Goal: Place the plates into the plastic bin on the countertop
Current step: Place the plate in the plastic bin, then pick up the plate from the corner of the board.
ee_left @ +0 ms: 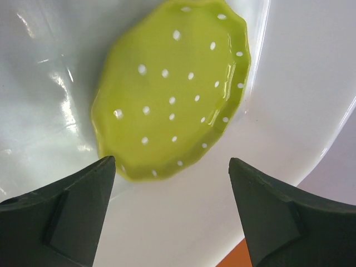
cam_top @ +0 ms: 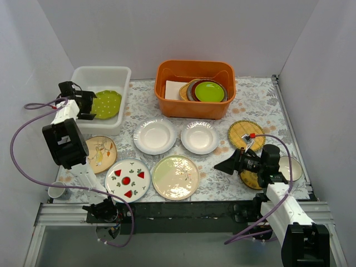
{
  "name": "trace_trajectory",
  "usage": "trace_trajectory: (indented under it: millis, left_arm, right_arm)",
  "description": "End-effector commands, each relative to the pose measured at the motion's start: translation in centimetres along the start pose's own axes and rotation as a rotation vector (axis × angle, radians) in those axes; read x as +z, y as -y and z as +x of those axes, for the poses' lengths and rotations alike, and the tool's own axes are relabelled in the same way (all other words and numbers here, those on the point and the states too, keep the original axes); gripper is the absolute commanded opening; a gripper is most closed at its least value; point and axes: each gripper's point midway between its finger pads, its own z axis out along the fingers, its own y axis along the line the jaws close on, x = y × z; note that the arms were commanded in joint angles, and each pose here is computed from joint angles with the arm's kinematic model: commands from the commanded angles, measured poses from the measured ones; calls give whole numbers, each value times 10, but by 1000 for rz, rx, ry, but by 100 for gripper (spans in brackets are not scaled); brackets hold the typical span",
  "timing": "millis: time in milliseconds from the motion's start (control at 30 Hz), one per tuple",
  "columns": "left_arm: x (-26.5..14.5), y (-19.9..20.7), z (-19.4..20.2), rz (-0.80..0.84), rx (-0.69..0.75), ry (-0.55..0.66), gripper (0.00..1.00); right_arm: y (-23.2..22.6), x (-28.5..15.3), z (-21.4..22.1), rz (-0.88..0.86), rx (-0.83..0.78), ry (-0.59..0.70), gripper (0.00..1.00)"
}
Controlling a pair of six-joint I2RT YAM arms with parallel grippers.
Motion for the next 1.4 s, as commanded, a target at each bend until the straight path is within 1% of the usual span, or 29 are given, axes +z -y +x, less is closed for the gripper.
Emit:
trace_trajectory:
  millis: [0, 100, 133, 167, 233, 267, 367, 400, 600, 733, 833, 900, 933, 1067, 1133, 1167, 1233, 1267, 1300, 1333, 1367]
  left_arm:
    - [-13, 7, -7, -32, -23, 7, 83]
    - [-11, -6, -8, -114, -17, 12, 84]
    - [-13, -1, -9, -114, -16, 7, 84]
    - [-10, -7, -5, -139, -14, -15, 84]
    - [-12, -6, -2, -131, -11, -36, 84]
    - [-19, 5, 0, -84, -7, -44, 84]
    - [-32, 20, 2, -11, -10, -53, 83]
    - [-41, 29, 2, 20, -1, -53, 83]
    - [-74, 56, 9, 146, 24, -86, 83]
    - [-101, 76, 11, 223, 73, -67, 83]
    - [-120, 93, 17, 295, 159, -56, 83]
    - [-130, 101, 24, 335, 261, -46, 83]
    - [-142, 111, 31, 376, 308, -47, 83]
    - [-168, 119, 56, 470, 435, -92, 83]
    - [-175, 117, 70, 494, 495, -114, 83]
    - [-187, 119, 75, 523, 521, -119, 83]
    - [-197, 117, 89, 546, 570, -133, 83]
    - [-199, 112, 95, 546, 584, -143, 83]
    - [-213, 112, 100, 569, 603, -133, 82]
    - [-219, 109, 110, 578, 634, -135, 83]
    - [-218, 100, 116, 568, 650, -139, 83]
  right_arm:
    - [-15, -2, -15, -35, -66, 15, 98]
    - [-17, -2, -15, -39, -69, 13, 98]
    - [-18, -2, -15, -41, -72, 13, 98]
    - [-18, -2, -16, -42, -73, 14, 98]
    - [-19, -3, -17, -44, -79, 15, 98]
    - [-21, -3, -18, -45, -80, 16, 98]
    - [-23, -4, -19, -47, -88, 20, 98]
    - [-23, -4, -18, -47, -89, 20, 98]
    - [-26, -5, -18, -53, -91, 18, 98]
    - [-28, -6, -18, -54, -93, 20, 98]
    - [-29, -6, -18, -56, -96, 21, 98]
    - [-29, -6, -18, -54, -92, 20, 98]
    - [-28, -6, -17, -51, -89, 21, 98]
    - [-29, -7, -17, -51, -88, 26, 98]
    - [-30, -7, -18, -50, -89, 29, 98]
    - [-29, -7, -17, -50, -86, 28, 98]
    - [-29, -7, -16, -51, -80, 26, 98]
    - [-29, -7, -16, -51, -77, 26, 98]
    - [-29, -7, -15, -52, -76, 24, 98]
    - [-29, -7, -16, -52, -77, 27, 98]
    - [-29, -7, -15, -50, -74, 27, 98]
